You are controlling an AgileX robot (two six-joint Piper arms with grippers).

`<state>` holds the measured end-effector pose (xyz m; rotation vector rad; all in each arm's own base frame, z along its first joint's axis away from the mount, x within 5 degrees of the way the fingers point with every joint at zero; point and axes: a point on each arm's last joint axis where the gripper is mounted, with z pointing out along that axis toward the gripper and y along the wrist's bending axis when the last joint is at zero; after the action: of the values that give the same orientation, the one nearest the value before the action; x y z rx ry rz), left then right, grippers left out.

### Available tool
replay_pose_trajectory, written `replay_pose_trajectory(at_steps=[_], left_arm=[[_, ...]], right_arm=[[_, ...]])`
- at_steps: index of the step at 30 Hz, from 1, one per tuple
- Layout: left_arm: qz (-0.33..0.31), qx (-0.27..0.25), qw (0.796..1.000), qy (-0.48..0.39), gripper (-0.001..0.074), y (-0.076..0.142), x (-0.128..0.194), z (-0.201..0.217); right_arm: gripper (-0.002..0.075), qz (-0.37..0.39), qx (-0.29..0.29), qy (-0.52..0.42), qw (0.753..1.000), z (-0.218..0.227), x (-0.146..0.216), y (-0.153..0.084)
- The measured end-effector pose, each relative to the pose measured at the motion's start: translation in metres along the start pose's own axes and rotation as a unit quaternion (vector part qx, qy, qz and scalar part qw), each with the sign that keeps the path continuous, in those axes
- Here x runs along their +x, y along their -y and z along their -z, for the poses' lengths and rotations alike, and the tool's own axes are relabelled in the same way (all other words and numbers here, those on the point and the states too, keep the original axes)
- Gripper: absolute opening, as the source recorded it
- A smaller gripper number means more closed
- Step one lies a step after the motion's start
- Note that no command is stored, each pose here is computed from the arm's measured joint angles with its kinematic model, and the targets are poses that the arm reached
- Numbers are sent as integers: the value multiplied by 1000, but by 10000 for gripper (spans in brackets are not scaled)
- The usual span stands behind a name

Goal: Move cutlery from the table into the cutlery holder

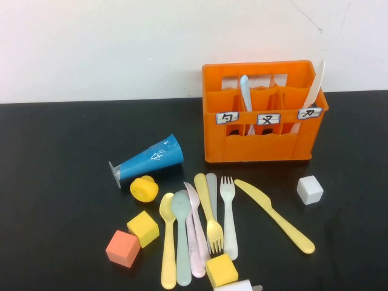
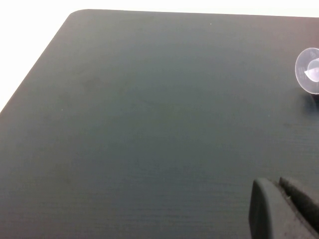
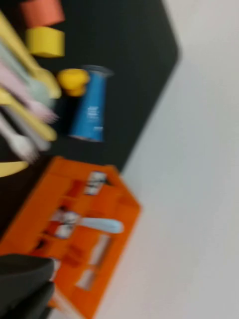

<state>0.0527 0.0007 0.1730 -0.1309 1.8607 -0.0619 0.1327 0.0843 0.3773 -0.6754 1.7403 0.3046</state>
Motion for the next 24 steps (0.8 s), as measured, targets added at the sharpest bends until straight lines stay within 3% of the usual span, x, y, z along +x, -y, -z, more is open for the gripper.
replay_pose_trajectory(at_steps=[7, 19, 24], left_arm=[[0, 0, 1000, 0, -1, 0, 0, 0], [1, 0, 1000, 0, -1, 0, 0, 0], [1, 0, 1000, 0, -1, 0, 0, 0]], right_arm=[[-1, 42, 5, -17, 999, 44, 26, -5], [-1, 52, 33, 41, 997, 45, 126, -19], [-1, 28, 105, 32, 994, 44, 164, -15]])
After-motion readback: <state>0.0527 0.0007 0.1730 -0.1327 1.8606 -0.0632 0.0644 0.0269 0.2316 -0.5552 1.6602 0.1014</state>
